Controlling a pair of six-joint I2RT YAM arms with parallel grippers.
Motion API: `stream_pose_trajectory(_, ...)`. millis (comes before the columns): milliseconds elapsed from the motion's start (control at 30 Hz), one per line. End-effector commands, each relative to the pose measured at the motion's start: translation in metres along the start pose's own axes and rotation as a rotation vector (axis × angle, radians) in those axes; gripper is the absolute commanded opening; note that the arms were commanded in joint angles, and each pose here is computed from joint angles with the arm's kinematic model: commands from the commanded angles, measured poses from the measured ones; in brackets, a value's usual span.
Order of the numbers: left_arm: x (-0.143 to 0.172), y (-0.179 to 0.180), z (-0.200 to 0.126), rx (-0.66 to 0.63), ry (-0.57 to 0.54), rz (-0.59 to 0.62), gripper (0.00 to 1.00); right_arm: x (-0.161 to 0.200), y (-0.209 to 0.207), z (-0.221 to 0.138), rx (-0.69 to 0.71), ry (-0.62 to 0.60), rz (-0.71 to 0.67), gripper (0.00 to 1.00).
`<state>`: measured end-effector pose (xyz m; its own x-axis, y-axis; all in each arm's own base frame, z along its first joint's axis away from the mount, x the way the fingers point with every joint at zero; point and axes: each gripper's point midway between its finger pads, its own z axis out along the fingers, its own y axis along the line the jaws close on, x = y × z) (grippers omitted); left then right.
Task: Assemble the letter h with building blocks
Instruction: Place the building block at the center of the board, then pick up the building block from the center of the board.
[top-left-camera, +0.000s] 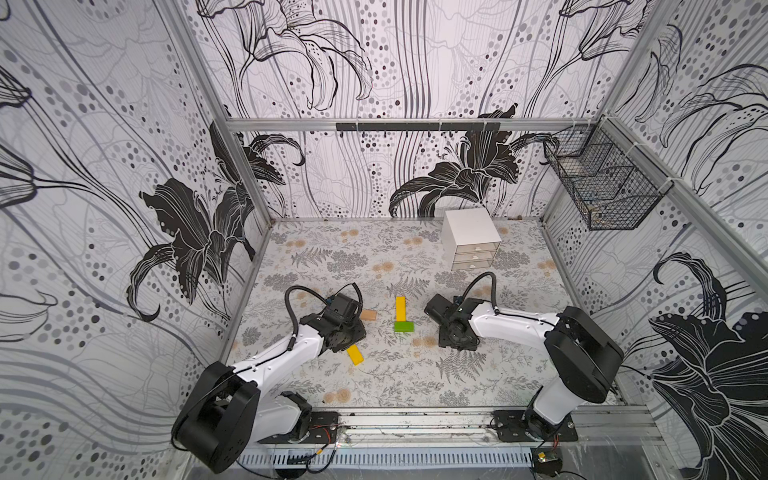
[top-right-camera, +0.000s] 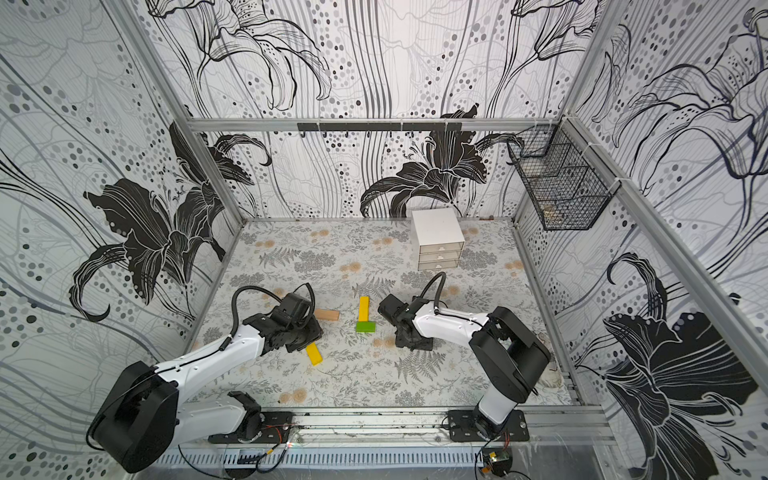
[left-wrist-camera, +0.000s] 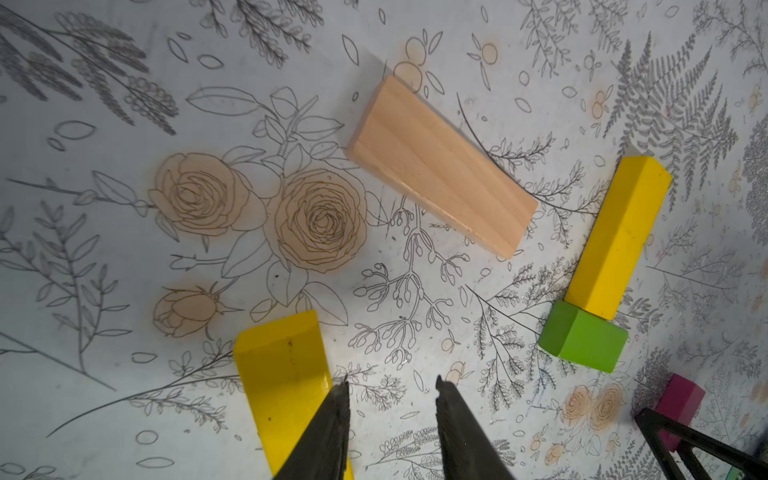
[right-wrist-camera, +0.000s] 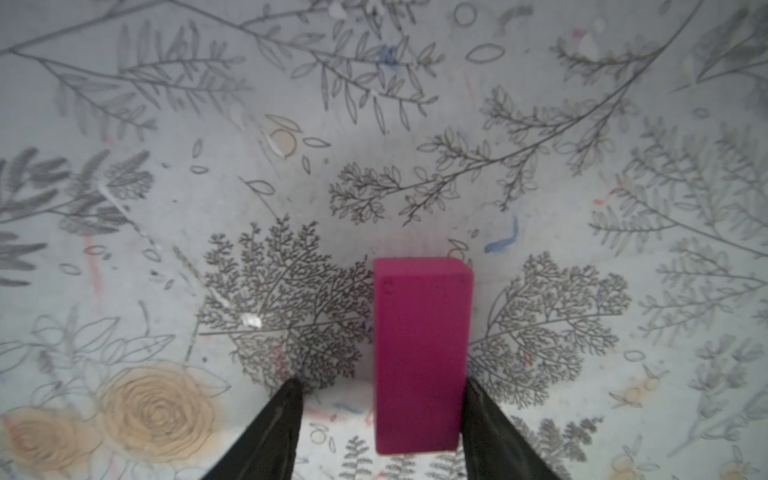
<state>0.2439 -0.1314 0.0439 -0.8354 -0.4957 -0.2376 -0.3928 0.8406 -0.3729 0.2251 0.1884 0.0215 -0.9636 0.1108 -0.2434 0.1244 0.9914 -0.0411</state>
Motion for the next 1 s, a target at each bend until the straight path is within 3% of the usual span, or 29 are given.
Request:
stream_pose_trajectory(0,-0.002,-0.01,0.005,0.042,-0.006,-0.009,0.37,0.002,0.015,-0.011,-0.06,-0.002,-0.024,0.63)
stream_pose_trajectory(300,-0.004,-0.012,0.008,0.036,-0.008,-0.006,0.36,0.0,0.062,-0.019,-0.109,-0.003,-0.098,0.63)
stream_pose_trajectory(433,-0.003,-0.012,0.008,0.032,-0.003,-0.001,0.36,-0.011,0.061,-0.029,-0.068,-0.029,-0.142,0.62)
stream_pose_trajectory(600,-0.002,-0.01,0.007,0.035,-0.004,0.003,0.36,-0.024,0.03,-0.045,-0.019,-0.081,-0.21,0.78)
stream_pose_trajectory(767,-0.003,-0.012,0.007,0.039,-0.002,0.017,0.36,-0.029,0.009,-0.027,0.036,-0.054,-0.293,1.0)
stream_pose_trajectory(967,-0.003,-0.013,0.005,0.048,-0.005,0.013,0.36,-0.029,0.004,0.001,0.043,-0.01,-0.306,1.0)
